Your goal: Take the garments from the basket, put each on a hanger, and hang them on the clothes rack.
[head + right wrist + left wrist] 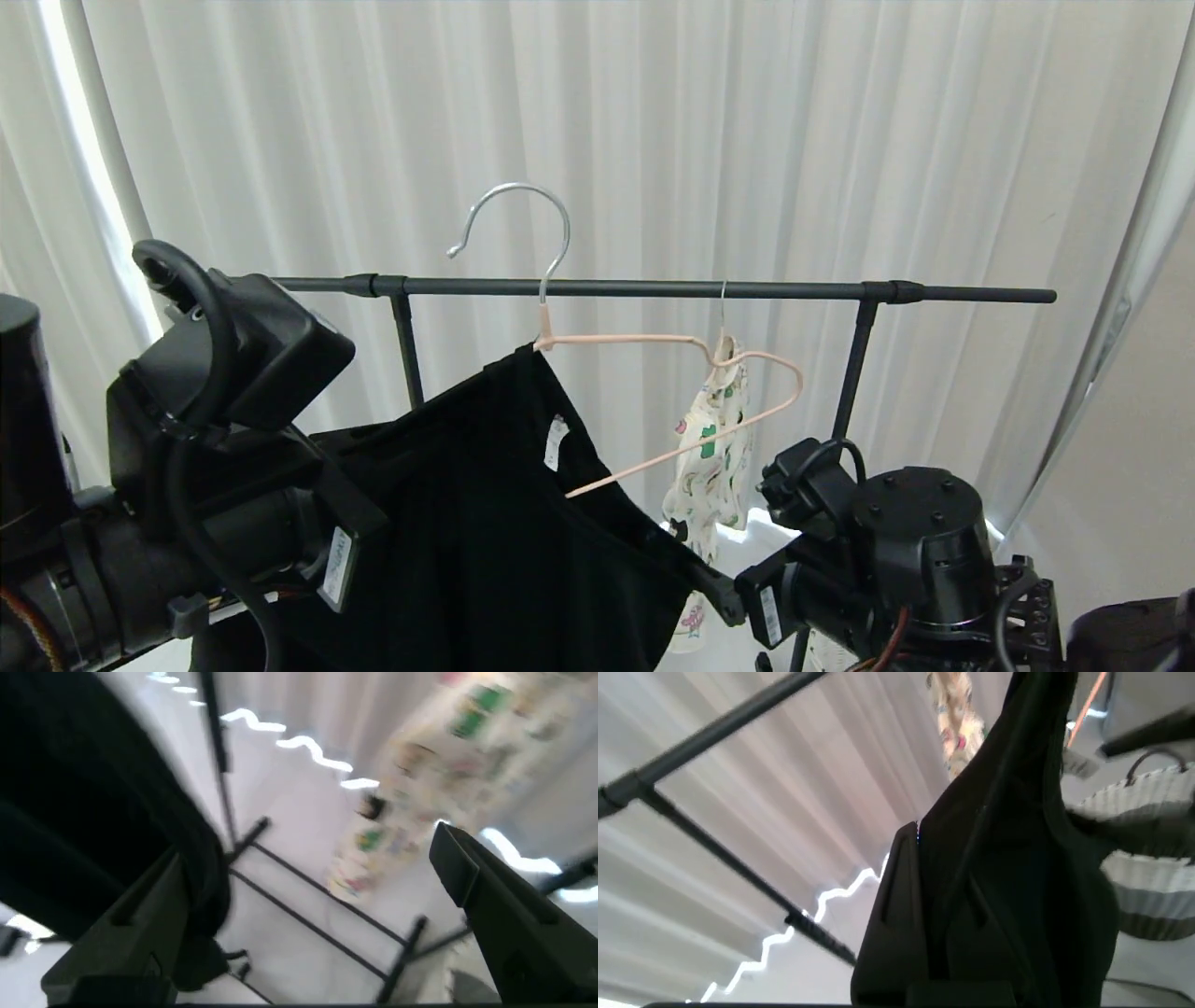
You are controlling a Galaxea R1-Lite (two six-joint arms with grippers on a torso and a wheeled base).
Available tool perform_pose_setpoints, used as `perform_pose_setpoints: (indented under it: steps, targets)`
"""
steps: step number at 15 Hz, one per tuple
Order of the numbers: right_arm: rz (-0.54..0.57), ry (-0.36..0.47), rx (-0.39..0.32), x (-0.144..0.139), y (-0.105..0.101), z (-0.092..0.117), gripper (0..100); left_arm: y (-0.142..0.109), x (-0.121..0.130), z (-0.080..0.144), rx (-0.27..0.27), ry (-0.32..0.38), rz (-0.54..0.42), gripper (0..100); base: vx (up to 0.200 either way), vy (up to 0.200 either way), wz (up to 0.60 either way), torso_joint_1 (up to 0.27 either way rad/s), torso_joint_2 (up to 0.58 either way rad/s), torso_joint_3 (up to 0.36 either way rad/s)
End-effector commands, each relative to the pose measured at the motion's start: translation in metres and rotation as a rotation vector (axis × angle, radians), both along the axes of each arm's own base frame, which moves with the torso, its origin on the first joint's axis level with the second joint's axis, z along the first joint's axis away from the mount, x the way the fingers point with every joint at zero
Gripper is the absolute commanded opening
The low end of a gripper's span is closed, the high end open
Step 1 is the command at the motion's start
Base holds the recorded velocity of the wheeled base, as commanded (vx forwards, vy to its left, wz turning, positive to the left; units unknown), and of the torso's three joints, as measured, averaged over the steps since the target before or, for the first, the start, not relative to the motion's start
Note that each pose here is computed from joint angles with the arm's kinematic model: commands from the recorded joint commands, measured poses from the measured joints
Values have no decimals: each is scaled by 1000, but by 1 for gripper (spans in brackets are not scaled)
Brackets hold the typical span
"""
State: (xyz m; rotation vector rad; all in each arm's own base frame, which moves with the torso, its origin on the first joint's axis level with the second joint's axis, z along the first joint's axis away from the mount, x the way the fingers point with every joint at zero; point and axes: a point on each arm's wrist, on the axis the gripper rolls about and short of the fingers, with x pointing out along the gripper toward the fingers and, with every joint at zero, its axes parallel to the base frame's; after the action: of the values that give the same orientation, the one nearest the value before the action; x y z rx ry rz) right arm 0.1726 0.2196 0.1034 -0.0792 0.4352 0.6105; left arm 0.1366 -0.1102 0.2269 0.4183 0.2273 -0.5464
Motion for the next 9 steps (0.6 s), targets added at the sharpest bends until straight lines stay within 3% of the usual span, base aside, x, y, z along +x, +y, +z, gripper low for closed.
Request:
perform_pose_setpoints:
  steps: [1,4,9]
  targets:
    - [-59,-14,-5,5,-21,5,100,7,-6,-5,2,3,7,0,0,0,0,0,0,0]
    - [-134,-51,-42,20,-43,9,100,17,-18,-19,20,24,6,0,0,0,0,0,0,0]
    - [-174,-84,-52,27,-56,15,100,35,-40,-50,64,70,6,0,0,0,0,0,0,0]
